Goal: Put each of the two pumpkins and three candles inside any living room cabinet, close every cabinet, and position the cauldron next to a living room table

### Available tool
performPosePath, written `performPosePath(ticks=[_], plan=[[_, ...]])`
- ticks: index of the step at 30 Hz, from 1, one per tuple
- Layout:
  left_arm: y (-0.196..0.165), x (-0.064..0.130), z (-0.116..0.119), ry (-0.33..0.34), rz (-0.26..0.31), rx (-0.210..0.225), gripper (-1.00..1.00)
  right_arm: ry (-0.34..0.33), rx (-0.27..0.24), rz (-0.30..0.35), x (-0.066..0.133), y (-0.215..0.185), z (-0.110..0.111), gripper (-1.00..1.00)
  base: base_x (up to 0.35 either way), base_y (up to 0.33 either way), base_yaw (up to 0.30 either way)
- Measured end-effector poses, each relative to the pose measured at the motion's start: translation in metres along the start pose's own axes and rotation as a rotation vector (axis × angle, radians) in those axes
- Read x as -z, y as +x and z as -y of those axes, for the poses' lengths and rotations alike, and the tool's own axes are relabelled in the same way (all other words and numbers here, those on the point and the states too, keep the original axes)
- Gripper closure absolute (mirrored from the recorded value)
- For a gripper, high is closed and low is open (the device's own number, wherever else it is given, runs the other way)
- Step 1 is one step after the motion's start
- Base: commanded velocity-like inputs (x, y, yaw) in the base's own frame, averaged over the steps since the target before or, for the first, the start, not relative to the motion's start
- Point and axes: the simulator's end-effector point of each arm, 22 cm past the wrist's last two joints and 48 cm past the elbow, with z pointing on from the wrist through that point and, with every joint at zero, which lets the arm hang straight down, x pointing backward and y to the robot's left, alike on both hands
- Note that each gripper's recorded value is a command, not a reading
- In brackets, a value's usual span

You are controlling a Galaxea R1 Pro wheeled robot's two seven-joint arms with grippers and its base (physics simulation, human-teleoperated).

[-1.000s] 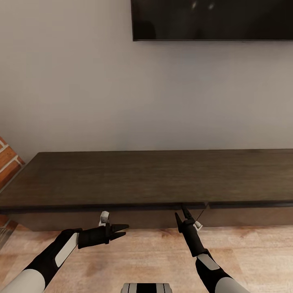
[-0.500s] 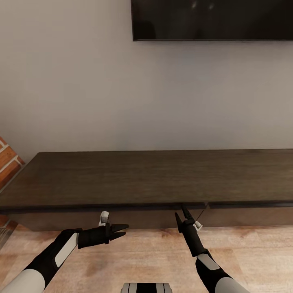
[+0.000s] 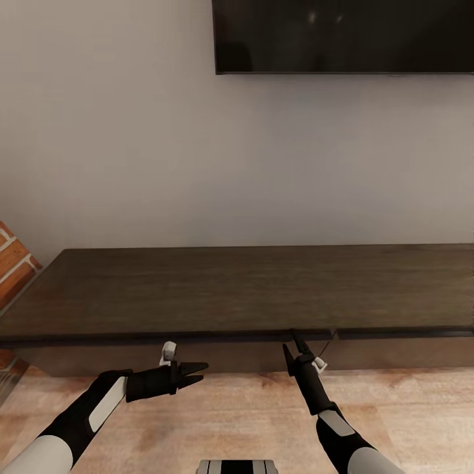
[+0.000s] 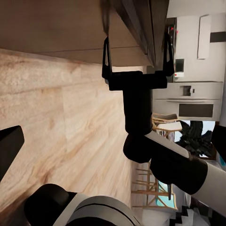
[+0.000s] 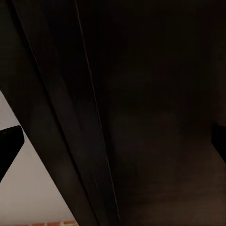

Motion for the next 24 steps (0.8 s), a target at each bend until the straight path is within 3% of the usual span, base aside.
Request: performPosePath(ticks=[11,12,24], plan=[[-0.0023,0.0013,0.0075,0.004,0.004,-0.015,-1.00,-0.004,0.001,-0.002,0.0000,0.0019,-0.0055,-1.00,0.000,0.000,0.000],[-0.0023,0.0013,0.0074,0.004,0.004,-0.015,-1.00,-0.004,0.001,-0.002,0.0000,0.0019,-0.0055,1.00,0.000,0.000,0.000],[-0.0020,0.0014,0.0070,0.003,0.004,-0.014,-1.00,0.006,0.006,-0.016,0.0001,0.0059,-0.0027,1.00,0.000,0.000,0.000]])
